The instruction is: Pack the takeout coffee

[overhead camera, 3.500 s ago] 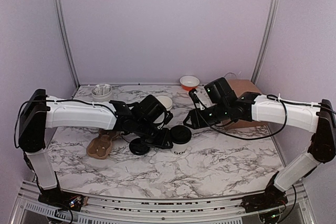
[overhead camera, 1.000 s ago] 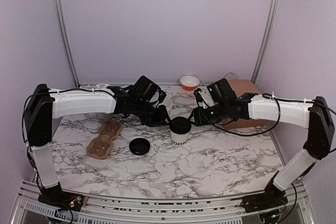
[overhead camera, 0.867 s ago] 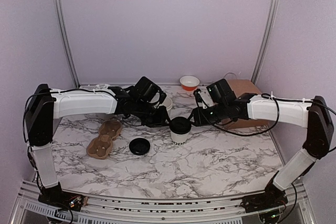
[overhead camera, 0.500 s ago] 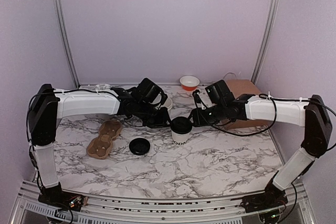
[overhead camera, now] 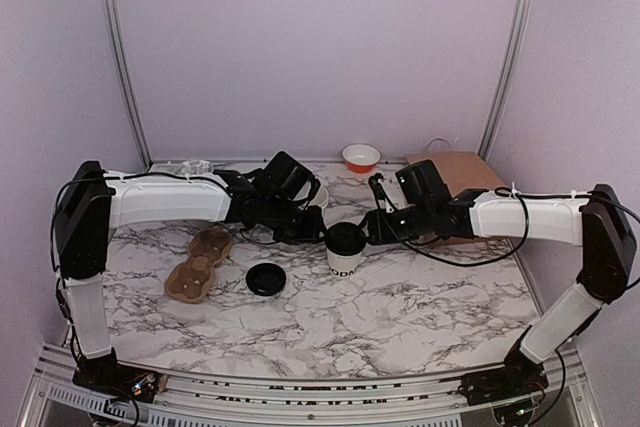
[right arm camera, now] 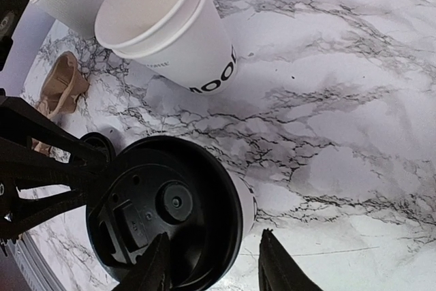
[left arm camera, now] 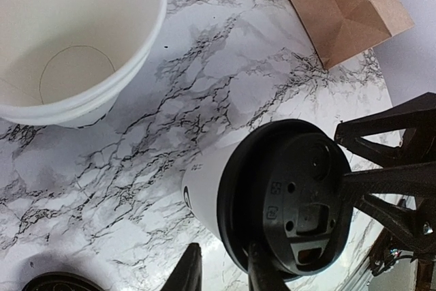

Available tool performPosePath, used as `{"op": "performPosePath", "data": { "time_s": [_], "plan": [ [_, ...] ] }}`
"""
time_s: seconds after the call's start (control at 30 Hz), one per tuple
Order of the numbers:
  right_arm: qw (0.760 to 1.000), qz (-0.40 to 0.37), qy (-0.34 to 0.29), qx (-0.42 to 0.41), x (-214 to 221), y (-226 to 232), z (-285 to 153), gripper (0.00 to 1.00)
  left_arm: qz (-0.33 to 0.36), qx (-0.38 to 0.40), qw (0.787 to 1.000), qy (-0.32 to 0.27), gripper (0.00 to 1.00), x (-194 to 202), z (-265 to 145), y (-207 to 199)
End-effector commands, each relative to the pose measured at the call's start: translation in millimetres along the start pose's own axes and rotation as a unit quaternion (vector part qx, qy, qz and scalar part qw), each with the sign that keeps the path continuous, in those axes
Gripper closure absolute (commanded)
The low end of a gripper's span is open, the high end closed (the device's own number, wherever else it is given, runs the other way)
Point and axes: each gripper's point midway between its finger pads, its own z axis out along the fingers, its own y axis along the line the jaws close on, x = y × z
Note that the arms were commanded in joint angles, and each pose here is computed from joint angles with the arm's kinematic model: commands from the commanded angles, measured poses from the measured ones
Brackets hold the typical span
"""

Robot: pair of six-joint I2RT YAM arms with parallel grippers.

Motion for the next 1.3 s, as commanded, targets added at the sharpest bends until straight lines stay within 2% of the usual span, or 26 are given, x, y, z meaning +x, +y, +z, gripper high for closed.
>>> {"op": "performPosePath", "data": {
  "time_s": [0.0, 0.2, 0.33, 0.43, 0.77, 1.07, 1.17, 1.2, 1.27],
  "plan": [
    [0.996, 0.026, 0.07, 0.038, 58.1, -30.7, 9.0, 0.59, 0.006, -0.072, 0.994, 0.08, 0.76, 64.3, 25.6, 42.9],
    [0.995, 0.041, 0.083, 0.039, 78.5, -37.8, 10.8, 0.59, 0.0, -0.1, 0.989, 0.107, 0.76, 97.4, 37.6, 66.4],
    [0.995, 0.043, 0.083, 0.04, 78.4, -37.8, 10.5, 0.59, 0.0, -0.102, 0.989, 0.11, 0.77, 100.8, 39.8, 69.1],
    [0.996, 0.041, 0.074, 0.037, 68.6, -33.2, 7.7, 0.59, 0.008, -0.089, 0.991, 0.095, 0.76, 88.2, 33.8, 58.3],
    [0.999, 0.028, 0.003, 0.033, -4.3, -9.6, -10.9, 0.57, 0.056, -0.052, 0.997, 0.009, 0.74, -0.2, -8.8, -6.2],
    [0.999, 0.013, -0.04, 0.03, -47.7, 5.5, -25.1, 0.56, 0.067, -0.071, 0.995, -0.03, 0.73, -23.9, -31.7, -10.0],
    [0.998, 0.013, -0.057, 0.0, -55.8, 17.6, -31.4, 0.56, 0.069, -0.053, 0.996, -0.032, 0.72, -25.6, -35.9, -17.7],
    [0.998, 0.015, -0.063, -0.018, -56.9, 23.0, -32.9, 0.57, 0.07, -0.042, 0.996, -0.032, 0.71, -25.4, -36.1, -21.8],
    [0.995, 0.023, -0.074, -0.062, -58.9, 34.5, -35.5, 0.7, 0.07, -0.023, 0.997, -0.029, 0.71, -23.9, -34.6, -28.6]
  ]
}}
